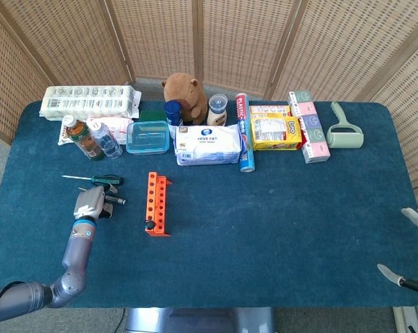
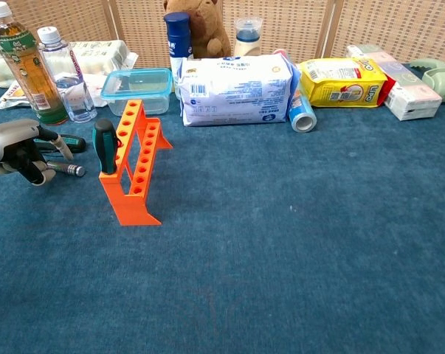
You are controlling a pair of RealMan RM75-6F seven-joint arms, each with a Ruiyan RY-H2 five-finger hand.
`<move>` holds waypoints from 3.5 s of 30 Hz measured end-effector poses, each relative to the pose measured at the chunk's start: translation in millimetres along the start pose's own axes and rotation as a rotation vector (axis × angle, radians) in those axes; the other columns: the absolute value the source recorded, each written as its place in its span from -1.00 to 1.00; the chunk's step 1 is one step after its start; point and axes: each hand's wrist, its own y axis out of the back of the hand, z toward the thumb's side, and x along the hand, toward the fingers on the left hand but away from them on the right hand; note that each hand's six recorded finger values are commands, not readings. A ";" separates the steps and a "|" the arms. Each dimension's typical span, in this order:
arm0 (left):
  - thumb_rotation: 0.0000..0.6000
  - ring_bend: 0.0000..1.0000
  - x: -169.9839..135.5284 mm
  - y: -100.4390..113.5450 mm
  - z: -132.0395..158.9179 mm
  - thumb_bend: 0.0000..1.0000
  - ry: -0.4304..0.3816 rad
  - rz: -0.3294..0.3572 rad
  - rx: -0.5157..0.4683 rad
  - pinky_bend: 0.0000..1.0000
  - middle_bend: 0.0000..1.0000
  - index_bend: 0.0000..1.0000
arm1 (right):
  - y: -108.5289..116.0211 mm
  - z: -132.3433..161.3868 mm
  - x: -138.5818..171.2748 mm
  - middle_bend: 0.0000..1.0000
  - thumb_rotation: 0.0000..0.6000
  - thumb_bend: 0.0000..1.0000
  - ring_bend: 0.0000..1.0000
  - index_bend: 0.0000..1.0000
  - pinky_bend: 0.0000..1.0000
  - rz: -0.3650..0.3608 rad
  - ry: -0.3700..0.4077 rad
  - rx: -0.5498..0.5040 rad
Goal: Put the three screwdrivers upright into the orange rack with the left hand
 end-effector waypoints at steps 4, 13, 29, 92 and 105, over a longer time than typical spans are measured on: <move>1.00 0.95 -1.2 -0.4 2.6 -0.05 -0.004 0.003 0.004 0.90 0.95 -0.31 | 0.5 0.2 -0.2 -0.69 1.00 -0.93 -0.83 -0.86 -0.95 -0.002 0.000 -0.002; 1.00 0.95 -1.1 -2.8 3.0 -0.16 0.003 0.009 0.043 0.90 0.96 -0.26 | 1.3 0.3 -0.3 -0.69 1.00 -0.93 -0.83 -0.86 -0.95 -0.004 -0.003 -0.005; 1.00 0.95 0.8 -6.5 5.9 -0.12 0.011 0.013 0.042 0.90 0.95 -0.20 | 1.7 0.8 -1.4 -0.69 1.00 -0.93 -0.83 -0.86 -0.95 -0.005 -0.004 -0.017; 1.00 0.95 -92.0 107.8 9.5 0.07 -0.312 -0.042 -0.506 0.90 0.95 0.00 | -6.7 4.5 -1.1 -0.69 1.00 -0.92 -0.83 -0.86 -0.96 0.014 -0.003 0.003; 1.00 0.95 -126.5 113.0 30.1 0.06 -0.471 -0.174 -0.630 0.90 0.95 0.00 | -9.4 5.6 -1.5 -0.69 1.00 -0.92 -0.83 -0.86 -0.95 0.018 -0.003 0.011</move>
